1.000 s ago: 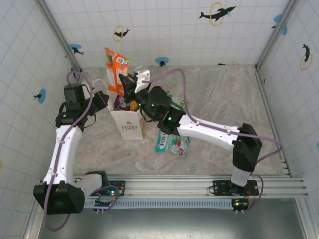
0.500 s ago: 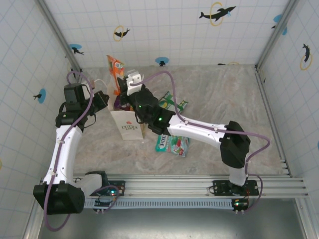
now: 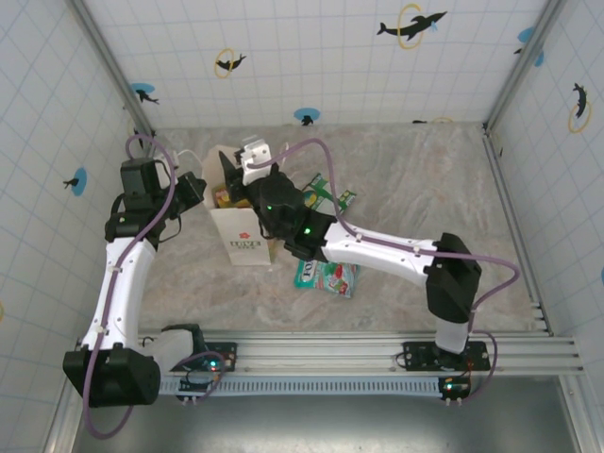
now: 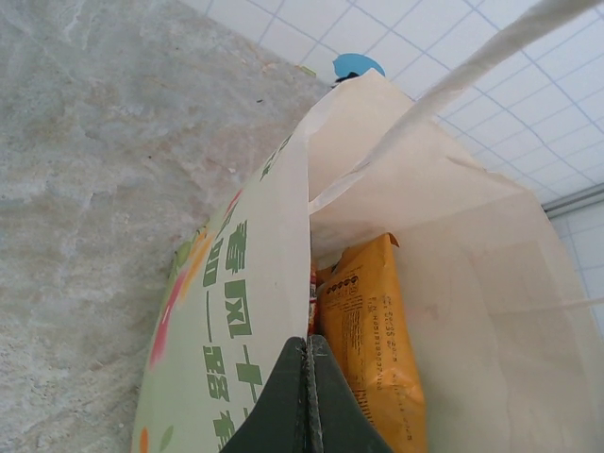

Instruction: Place the snacks into the paper bag

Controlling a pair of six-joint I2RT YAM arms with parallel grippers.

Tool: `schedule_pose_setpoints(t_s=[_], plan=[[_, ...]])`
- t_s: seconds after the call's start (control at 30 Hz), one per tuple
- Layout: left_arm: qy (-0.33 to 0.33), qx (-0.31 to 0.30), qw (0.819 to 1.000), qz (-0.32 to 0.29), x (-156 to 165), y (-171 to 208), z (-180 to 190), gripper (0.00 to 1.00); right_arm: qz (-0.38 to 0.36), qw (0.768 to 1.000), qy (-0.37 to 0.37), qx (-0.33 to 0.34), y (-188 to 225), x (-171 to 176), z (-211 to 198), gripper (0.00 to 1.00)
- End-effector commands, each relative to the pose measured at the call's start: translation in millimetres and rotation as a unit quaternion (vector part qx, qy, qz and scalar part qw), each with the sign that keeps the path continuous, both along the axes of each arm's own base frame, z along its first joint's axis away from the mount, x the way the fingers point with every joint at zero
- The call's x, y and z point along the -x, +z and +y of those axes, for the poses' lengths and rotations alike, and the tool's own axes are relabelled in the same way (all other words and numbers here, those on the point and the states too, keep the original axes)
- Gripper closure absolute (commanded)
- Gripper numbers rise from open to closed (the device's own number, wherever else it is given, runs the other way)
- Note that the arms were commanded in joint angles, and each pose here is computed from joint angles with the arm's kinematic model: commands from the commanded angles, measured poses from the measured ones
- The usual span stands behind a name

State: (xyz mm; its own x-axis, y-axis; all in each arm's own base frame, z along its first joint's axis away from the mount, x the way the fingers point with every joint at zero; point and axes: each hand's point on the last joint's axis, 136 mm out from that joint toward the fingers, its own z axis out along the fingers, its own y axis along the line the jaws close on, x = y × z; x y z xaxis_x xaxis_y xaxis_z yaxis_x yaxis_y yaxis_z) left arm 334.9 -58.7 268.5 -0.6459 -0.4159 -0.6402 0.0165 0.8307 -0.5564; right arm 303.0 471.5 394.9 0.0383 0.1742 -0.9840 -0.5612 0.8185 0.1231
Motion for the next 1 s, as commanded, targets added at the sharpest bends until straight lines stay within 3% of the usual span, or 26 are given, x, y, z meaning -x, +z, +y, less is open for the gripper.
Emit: schedule_pose_setpoints(t_s=[0.0,0.17,0.4,0.67,0.97], plan=[[-0.007,-0.002,0.999,-0.035,-1.4,18.4,-2.0,1.0,-0.01,0.999,-0.019,-0.035,27.2,7.4,-37.4,0.49],[-0.003,-0.009,0.999,-0.037,-0.6,18.8,0.2,1.0,0.063,0.997,-0.02,-0.049,-12.5,-7.5,-89.6,0.5],[-0.001,-0.008,1.0,-0.03,-0.4,14.0,0.4,1.0,0.165,0.98,-0.099,-0.051,-100.2,-33.1,-175.7,0.5],[0.005,-0.019,0.999,-0.029,0.9,16.9,3.9,1.0,0.291,0.942,-0.153,-0.067,-197.5,-46.6,-248.9,0.48],[0.009,-0.014,0.999,-0.036,0.5,23.3,4.3,1.0,0.428,0.877,-0.112,-0.188,-274.3,-63.8,-270.3,0.48]])
